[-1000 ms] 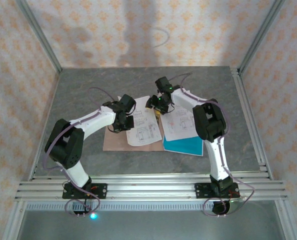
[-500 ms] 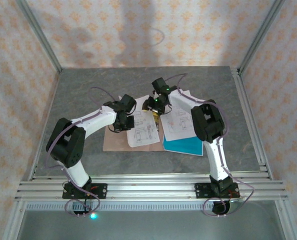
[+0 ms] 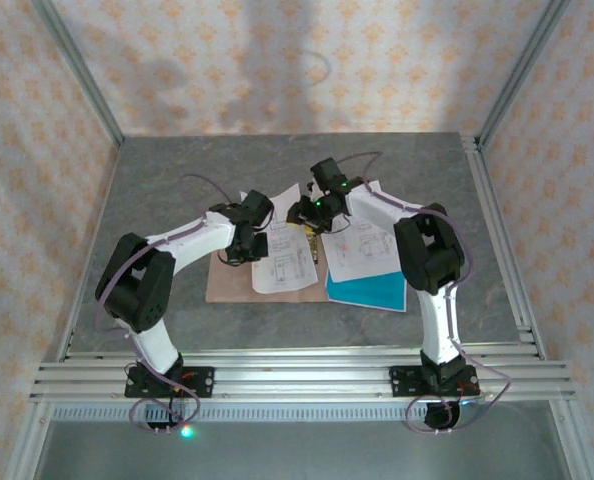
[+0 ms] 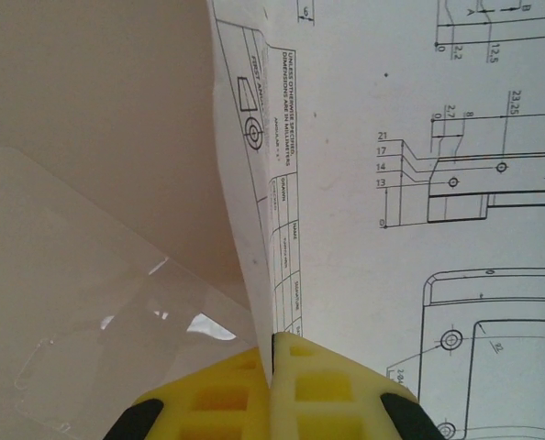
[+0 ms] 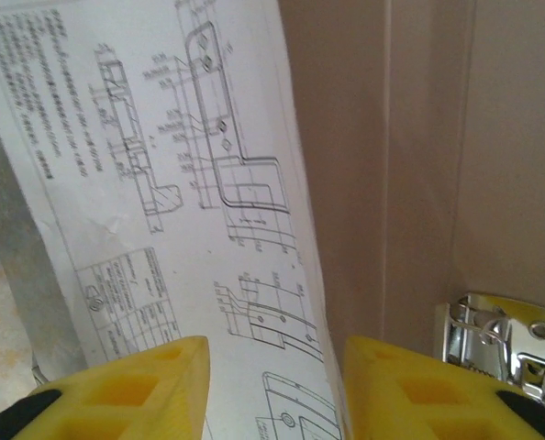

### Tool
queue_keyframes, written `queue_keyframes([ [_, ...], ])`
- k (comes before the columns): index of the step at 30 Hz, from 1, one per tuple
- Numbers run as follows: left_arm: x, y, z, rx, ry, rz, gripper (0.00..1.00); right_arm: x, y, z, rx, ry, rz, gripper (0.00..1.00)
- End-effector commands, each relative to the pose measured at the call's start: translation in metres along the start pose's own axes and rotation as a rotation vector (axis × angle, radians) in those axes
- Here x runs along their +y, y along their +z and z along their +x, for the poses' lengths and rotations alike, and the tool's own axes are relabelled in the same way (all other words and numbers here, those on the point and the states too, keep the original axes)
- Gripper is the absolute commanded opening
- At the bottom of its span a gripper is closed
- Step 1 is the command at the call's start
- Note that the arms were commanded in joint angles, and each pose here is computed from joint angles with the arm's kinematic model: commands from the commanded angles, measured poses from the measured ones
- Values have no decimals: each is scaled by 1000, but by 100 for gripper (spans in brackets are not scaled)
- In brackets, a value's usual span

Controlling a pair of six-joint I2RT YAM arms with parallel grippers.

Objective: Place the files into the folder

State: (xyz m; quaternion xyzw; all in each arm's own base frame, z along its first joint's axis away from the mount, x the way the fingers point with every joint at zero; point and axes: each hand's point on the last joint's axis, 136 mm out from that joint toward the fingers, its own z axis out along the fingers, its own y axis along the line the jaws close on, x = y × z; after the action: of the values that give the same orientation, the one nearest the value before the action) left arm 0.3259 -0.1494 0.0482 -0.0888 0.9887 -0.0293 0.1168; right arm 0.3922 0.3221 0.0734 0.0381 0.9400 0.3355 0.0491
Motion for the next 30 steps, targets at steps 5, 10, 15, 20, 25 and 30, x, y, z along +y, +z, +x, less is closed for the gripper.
queue_keyframes([
  [5,-1,-2,-14,-40,26,-32,0,9,-2,20,30,-85,16,39],
  [10,0,1,-14,-36,26,-35,0,11,-4,27,28,-114,23,34],
  [15,0,0,-16,-38,54,-40,0,6,-1,32,41,-124,45,28],
  [20,0,-3,-17,-44,60,-44,0,0,-1,37,54,-157,89,19],
  [25,2,-6,-18,-52,57,-53,0,-5,-11,34,17,-204,145,0],
  [30,11,-21,-20,-88,21,-78,31,-6,-34,30,-65,-252,187,0],
])
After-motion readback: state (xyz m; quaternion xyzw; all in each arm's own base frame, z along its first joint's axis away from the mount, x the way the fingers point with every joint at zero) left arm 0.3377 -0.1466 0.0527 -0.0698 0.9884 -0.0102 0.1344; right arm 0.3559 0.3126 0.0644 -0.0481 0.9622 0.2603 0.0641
